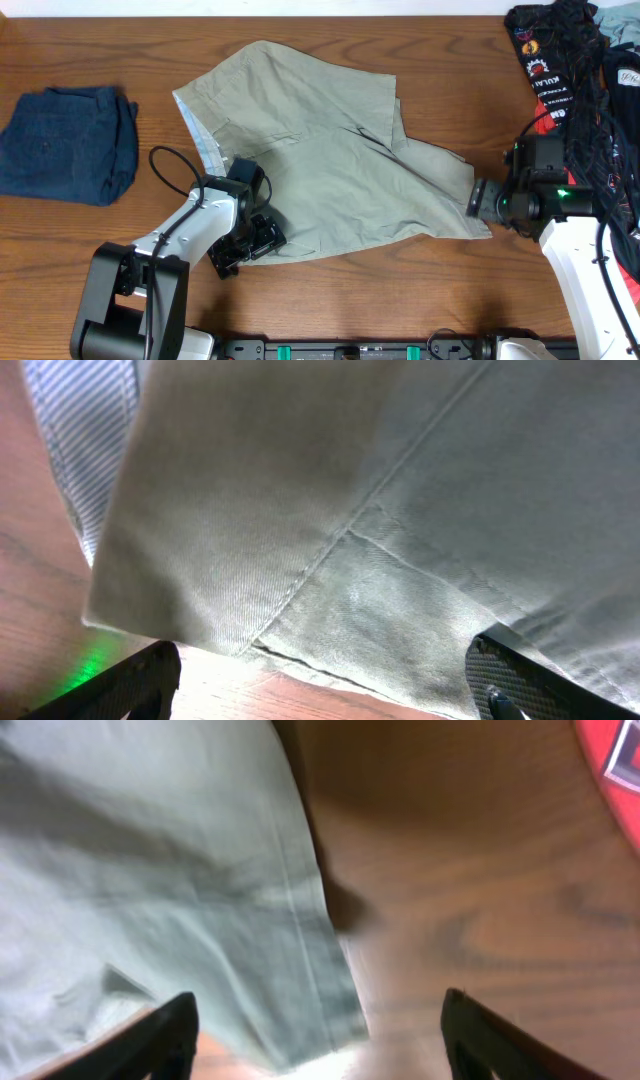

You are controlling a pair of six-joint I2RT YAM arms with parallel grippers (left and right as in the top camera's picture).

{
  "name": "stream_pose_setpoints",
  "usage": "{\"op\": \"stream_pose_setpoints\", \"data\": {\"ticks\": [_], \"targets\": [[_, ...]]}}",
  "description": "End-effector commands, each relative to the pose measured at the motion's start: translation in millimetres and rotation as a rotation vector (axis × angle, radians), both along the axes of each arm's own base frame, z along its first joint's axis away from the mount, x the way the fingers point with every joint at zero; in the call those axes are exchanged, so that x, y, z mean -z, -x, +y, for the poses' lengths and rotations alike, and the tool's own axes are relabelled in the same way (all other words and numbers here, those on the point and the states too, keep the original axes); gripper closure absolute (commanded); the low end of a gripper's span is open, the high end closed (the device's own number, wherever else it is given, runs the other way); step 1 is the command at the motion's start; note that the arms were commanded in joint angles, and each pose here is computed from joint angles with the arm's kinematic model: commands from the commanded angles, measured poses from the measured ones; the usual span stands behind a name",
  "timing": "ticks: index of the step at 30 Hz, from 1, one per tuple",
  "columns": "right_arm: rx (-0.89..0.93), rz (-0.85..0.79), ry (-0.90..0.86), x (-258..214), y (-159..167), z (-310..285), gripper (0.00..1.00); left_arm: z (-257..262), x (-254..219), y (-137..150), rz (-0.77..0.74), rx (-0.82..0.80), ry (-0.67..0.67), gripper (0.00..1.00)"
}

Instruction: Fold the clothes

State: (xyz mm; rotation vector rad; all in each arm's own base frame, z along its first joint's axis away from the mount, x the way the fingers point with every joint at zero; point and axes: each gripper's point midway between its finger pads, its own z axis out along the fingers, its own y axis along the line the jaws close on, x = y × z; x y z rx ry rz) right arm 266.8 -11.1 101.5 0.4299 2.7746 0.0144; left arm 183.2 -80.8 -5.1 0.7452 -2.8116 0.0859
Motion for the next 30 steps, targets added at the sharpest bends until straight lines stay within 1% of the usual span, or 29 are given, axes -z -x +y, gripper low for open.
{"op": "stream_pose_setpoints", "data": {"ticks": [1,4,6,8,12,17,19,20,22,23,24,25,26,30], "targets": [[0.027,-0.101,0.05,-8.6,-23.3,-10.1,0.2,13.3,10.8,19.9,0.068,0.044,-0.062,0.08],[-0.008,-0.227,0.047,-21.1,-53.9,-7.3,0.22,15.3,10.7,20.5,0.07,0.047,-0.073,0.08],[-0.062,-0.254,0.039,-19.8,-66.0,-2.0,0.21,16.1,9.9,23.1,0.081,0.047,-0.075,0.08],[-0.079,-0.239,0.026,-9.9,-71.6,0.9,0.2,19.2,9.1,26.1,0.093,0.05,-0.091,0.08],[-0.147,-0.152,-0.04,26.5,-76.7,14.9,0.18,32.2,6.3,33.8,0.122,0.068,-0.16,0.07],[-0.17,-0.088,-0.074,70.0,-88.4,21.2,0.14,32.8,6.6,32.8,0.118,0.068,-0.163,0.07],[-0.182,-0.089,-0.103,81.8,-94.8,26.5,0.15,32.6,6.8,32.1,0.115,0.068,-0.163,0.07],[-0.188,-0.09,-0.119,87.2,-97.7,29.3,0.18,32.5,7.0,31.7,0.113,0.068,-0.162,0.07],[-0.195,-0.088,-0.138,95.0,-100.7,32.6,0.31,32.1,7.5,30.2,0.107,0.068,-0.161,0.06],[-0.196,-0.084,-0.141,99.2,-101.4,33.1,0.46,31.9,7.8,29.3,0.103,0.067,-0.16,0.06],[-0.195,-0.08,-0.139,101.6,-101.4,32.5,0.66,31.6,8.0,28.7,0.1,0.067,-0.159,0.05],[-0.196,-0.076,-0.126,104.0,-101.5,30.3,0.83,31.4,8.3,27.9,0.097,0.067,-0.158,0.05],[-0.194,-0.073,-0.102,105.5,-101.7,25.9,0.99,31.3,8.4,27.5,0.095,0.067,-0.158,0.05],[-0.07,-0.08,0.069,100.8,-107.2,-16.3,0.99,31.0,8.8,26.3,0.09,0.066,-0.157,0.04]]}}
